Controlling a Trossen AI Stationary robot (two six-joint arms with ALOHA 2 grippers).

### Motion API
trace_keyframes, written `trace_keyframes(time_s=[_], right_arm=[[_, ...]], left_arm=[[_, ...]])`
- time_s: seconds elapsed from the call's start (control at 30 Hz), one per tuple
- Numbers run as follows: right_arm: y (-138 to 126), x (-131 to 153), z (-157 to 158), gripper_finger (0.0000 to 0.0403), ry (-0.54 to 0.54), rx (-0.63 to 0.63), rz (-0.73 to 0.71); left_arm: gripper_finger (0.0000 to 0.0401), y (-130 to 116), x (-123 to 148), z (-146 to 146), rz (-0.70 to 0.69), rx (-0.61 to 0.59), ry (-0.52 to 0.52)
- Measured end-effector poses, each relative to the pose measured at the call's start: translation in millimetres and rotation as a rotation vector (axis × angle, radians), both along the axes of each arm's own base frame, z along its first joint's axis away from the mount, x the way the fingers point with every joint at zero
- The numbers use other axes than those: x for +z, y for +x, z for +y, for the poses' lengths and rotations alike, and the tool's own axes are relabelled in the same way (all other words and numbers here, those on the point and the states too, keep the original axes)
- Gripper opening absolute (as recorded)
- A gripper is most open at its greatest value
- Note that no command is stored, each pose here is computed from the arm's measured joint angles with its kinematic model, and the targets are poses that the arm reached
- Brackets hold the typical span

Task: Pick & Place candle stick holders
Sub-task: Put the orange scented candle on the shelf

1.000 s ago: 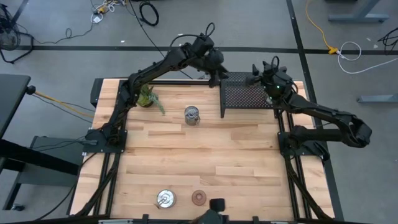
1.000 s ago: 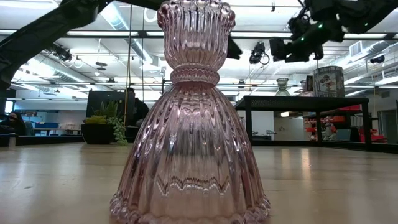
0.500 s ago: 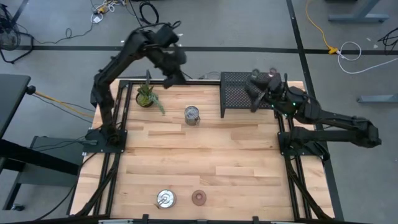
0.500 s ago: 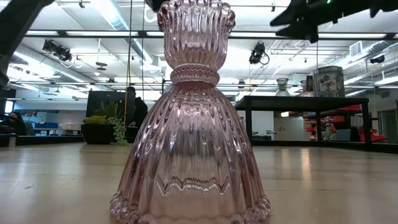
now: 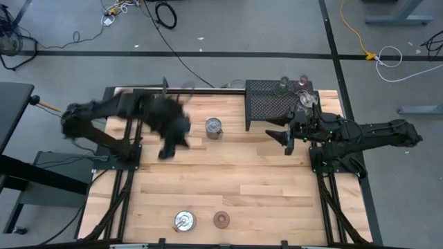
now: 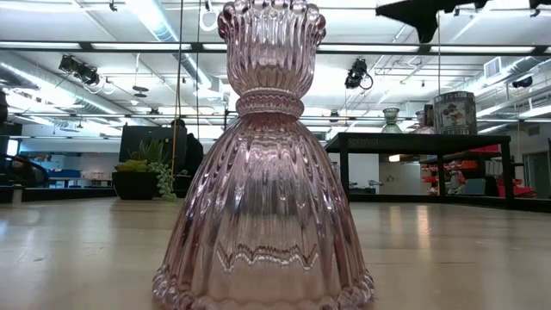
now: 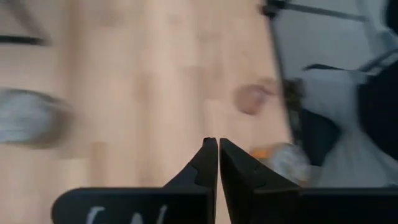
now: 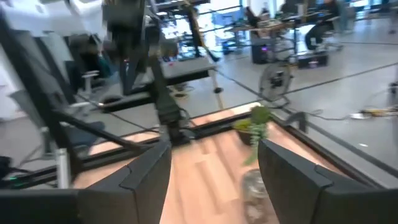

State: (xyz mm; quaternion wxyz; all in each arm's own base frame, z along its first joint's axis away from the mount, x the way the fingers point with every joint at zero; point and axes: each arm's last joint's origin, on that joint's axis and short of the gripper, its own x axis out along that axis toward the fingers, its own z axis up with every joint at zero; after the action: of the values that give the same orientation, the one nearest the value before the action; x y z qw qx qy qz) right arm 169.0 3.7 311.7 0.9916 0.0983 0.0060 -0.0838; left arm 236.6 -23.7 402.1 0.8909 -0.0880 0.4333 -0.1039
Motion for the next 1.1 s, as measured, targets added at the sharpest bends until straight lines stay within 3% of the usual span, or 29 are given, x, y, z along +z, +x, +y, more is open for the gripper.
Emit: trace_keyframes(time_s=[0.2, 0.37, 0.47, 0.6, 0.8, 1.1], right_arm=[[0, -1, 15, 0.024, 0.025, 0.086, 0.0], [0, -2, 24, 0.024, 0.054, 0.136, 0.005], [-1, -1, 27, 0.024, 0.074, 0.134, 0.002], [-1, -2, 30, 0.024, 0.086, 0.102, 0.002], [2, -5, 33, 0.024, 0.1, 0.061, 0.021], [12, -14, 37, 0.024, 0.101, 0.034, 0.066]], left_arm=[[0.0018, -45, -86, -74, -0.064, 0.055, -0.104], [0.0018, -85, -153, -112, -0.123, 0.177, -0.177], [0.0018, -101, -180, -130, -0.179, 0.183, -0.265], [0.0019, -115, -202, -147, -0.225, 0.186, -0.328], [0.0025, -119, -224, -168, -0.172, 0.201, -0.388], [0.0119, -108, -255, -191, -0.145, 0.206, -0.43]])
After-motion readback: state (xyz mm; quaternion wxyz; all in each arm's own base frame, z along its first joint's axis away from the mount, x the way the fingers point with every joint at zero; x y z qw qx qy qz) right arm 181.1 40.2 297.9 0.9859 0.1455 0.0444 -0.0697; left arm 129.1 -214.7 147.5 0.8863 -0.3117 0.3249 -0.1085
